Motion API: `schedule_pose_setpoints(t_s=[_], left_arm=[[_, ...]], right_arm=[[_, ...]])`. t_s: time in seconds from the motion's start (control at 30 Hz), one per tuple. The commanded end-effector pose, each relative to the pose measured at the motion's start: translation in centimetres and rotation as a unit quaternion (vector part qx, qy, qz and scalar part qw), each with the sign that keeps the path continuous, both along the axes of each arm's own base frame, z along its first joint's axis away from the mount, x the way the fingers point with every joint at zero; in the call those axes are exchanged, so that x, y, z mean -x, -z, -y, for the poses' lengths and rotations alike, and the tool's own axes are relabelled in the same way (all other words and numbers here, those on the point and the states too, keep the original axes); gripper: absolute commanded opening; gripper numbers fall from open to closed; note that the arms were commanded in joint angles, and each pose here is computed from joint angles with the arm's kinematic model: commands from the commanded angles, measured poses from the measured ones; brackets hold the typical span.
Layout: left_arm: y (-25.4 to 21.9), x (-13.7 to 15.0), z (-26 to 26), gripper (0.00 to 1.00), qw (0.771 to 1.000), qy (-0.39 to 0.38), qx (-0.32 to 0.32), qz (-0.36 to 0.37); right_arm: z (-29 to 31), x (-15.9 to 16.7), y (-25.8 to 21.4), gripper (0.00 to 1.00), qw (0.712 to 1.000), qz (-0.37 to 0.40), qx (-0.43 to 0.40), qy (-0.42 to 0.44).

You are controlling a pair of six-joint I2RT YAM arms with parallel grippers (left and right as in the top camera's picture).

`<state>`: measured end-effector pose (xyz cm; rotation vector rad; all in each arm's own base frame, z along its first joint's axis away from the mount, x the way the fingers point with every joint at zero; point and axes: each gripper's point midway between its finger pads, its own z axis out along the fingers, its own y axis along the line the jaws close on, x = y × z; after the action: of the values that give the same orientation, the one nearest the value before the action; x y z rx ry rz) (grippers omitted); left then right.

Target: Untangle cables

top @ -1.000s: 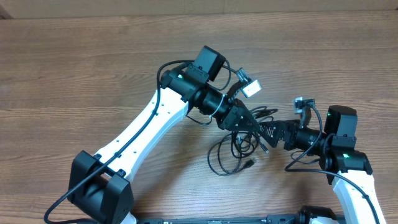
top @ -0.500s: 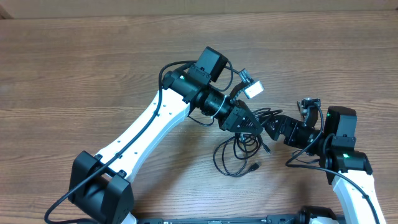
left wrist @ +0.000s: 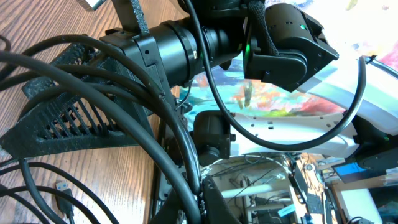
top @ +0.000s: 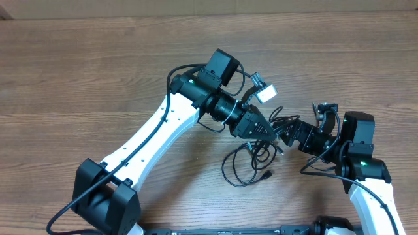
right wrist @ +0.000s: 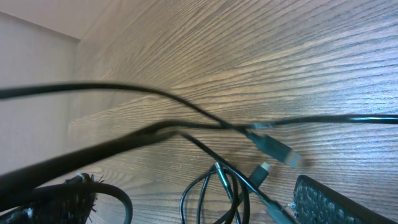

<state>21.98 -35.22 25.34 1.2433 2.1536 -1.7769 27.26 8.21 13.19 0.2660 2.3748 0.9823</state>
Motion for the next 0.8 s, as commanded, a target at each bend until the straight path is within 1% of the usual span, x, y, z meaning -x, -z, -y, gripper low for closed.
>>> schedule_pose_setpoints(t_s=[0.0, 0.27, 0.37, 0.57, 0.77], left_arm=[[-2.4, 0.8, 0.1, 0.04, 0.999, 0.014, 0.033, 0.013], [-2.4, 0.8, 0.1, 0.04, 0.999, 0.014, 0.033, 0.013], [-2.4, 0.7, 0.1, 0.04, 0.999, 0.014, 0.033, 0.014], [-2.4, 0.7, 0.1, 0.04, 0.999, 0.014, 0.033, 0.014], [-2.4, 0.7, 0.1, 0.04, 0.999, 0.013, 0.032, 0.015]], right_arm=[[0.5, -0.3, 0.1, 1.0, 1.0, 0.002, 0.009, 0.011], [1.1, -0.4, 0.5, 1.0, 0.999, -0.004, 0.026, 0.026], [2.1, -0.2, 1.5, 1.0, 0.997, -0.027, 0.049, 0.052], [4.7, 0.7, 3.7, 1.0, 0.981, -0.101, 0.078, 0.147], [4.9, 1.1, 4.0, 1.0, 0.978, -0.114, 0.08, 0.154]])
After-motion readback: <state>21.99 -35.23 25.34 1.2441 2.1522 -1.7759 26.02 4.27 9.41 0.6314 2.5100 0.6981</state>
